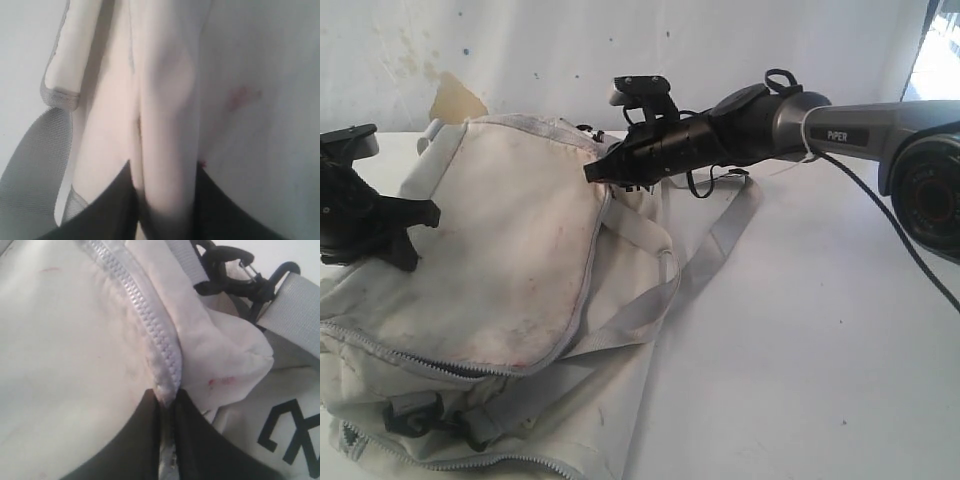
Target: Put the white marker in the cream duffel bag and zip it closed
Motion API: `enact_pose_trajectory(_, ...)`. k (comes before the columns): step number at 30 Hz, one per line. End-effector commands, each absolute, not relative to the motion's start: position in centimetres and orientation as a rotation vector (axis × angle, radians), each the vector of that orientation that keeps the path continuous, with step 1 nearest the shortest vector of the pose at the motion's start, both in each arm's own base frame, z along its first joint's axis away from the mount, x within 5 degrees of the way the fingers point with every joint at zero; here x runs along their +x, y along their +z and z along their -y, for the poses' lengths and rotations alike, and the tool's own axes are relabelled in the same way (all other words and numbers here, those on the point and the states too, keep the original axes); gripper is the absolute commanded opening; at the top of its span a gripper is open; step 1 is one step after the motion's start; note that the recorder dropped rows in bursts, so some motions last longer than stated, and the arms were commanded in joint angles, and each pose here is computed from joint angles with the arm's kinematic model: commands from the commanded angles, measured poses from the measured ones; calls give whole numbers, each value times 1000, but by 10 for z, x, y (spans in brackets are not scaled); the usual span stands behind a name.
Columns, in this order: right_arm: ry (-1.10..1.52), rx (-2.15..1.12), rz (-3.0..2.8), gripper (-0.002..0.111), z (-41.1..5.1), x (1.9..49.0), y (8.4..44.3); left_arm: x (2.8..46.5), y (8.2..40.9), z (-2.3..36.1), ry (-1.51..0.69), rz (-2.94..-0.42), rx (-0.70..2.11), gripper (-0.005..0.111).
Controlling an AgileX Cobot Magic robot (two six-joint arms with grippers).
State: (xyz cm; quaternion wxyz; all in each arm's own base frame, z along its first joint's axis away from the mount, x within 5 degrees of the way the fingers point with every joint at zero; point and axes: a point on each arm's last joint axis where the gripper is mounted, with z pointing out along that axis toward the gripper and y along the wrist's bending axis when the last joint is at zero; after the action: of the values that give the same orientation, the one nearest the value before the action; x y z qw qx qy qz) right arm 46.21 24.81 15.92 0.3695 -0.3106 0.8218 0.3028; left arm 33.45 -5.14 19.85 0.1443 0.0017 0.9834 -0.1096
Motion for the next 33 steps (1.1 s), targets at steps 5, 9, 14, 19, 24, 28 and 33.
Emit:
enact_pose_trajectory(5,690,-880,-2164,0,-244,459,158,343,209,52,-285,-2779,164,0)
enact_pose_trajectory(9,605,-886,-2229,0,-238,459,161,343,215,53,-299,-2804,180,0)
enact_pose_trajectory(14,544,-845,-2325,0,-227,456,170,347,221,53,-296,-2785,202,0)
enact_pose_trajectory(19,553,-773,-2449,0,-204,453,187,357,237,55,-308,-2771,222,0)
enact_pose_trajectory(24,520,-675,-2608,0,-176,449,198,376,253,58,-318,-2718,206,0)
enact_pose_trajectory(28,435,-587,-2703,0,-153,444,203,395,262,62,-352,-2676,184,0)
enact_pose_trajectory(33,413,-525,-2746,0,-133,430,208,424,269,71,-459,-2619,183,0)
